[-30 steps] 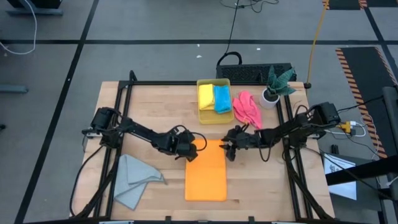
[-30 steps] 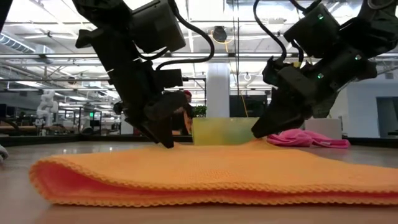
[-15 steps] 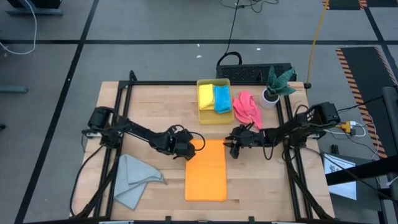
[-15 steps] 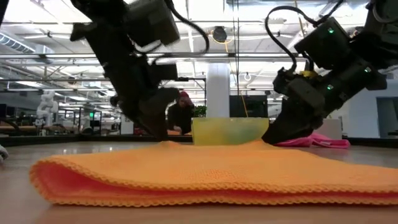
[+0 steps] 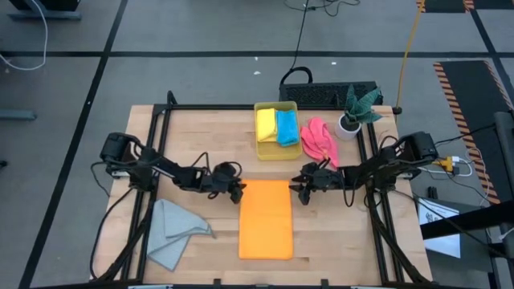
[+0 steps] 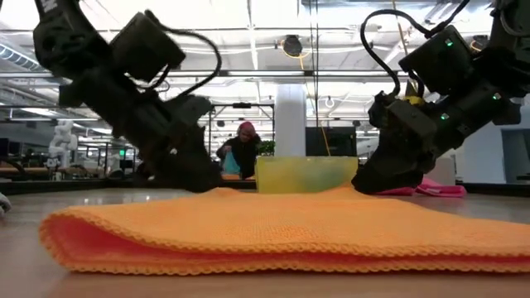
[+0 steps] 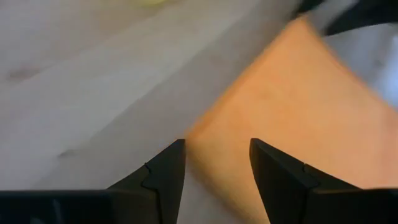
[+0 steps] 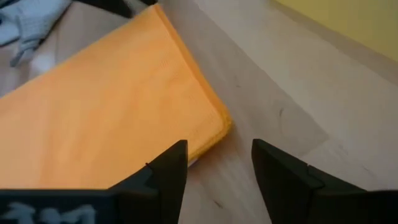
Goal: Fold microfiber towels
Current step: Fold the orange microfiber towel
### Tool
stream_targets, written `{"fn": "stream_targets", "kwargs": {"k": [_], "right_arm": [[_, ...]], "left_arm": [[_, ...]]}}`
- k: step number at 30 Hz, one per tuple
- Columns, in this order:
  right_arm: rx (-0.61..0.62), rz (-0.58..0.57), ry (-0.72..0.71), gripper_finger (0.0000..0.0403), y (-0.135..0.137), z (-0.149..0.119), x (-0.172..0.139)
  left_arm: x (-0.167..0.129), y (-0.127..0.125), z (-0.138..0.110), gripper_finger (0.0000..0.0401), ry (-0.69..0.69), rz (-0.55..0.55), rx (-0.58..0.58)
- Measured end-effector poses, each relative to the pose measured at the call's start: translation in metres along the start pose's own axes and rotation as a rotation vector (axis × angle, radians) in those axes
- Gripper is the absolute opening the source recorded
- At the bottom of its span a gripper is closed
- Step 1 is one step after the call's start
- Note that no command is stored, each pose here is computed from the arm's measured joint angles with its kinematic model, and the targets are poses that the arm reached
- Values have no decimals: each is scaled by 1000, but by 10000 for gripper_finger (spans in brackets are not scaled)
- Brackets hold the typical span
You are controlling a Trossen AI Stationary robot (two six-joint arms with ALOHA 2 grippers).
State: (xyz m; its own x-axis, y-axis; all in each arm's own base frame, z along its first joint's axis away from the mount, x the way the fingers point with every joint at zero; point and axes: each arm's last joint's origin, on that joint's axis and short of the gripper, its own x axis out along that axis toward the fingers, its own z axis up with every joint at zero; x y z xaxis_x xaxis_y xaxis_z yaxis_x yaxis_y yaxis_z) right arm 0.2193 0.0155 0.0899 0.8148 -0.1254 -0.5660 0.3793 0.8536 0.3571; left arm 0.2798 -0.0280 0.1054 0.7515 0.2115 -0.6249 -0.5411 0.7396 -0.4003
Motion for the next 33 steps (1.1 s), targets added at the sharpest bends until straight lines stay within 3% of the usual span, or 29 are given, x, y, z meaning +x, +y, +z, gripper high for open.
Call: {"fn": "stream_targets", "kwargs": {"k": [12,18,22,29,33], "right_arm": [[12,-4,29,162,-1,5,28],[-5,23,42,123,-2,5,26],[-30,34,53,82,-3,4,23],[-123,42,46,18,-3,3,23],[-202,83,16,4,1,8,20]], "left_arm": [[22,8,-3,181,10,-91,1],[22,7,-2,177,10,-118,28],[22,7,-2,139,6,-121,58],[20,3,0,19,-14,-156,135],[11,-1,12,14,-98,-141,174]]}}
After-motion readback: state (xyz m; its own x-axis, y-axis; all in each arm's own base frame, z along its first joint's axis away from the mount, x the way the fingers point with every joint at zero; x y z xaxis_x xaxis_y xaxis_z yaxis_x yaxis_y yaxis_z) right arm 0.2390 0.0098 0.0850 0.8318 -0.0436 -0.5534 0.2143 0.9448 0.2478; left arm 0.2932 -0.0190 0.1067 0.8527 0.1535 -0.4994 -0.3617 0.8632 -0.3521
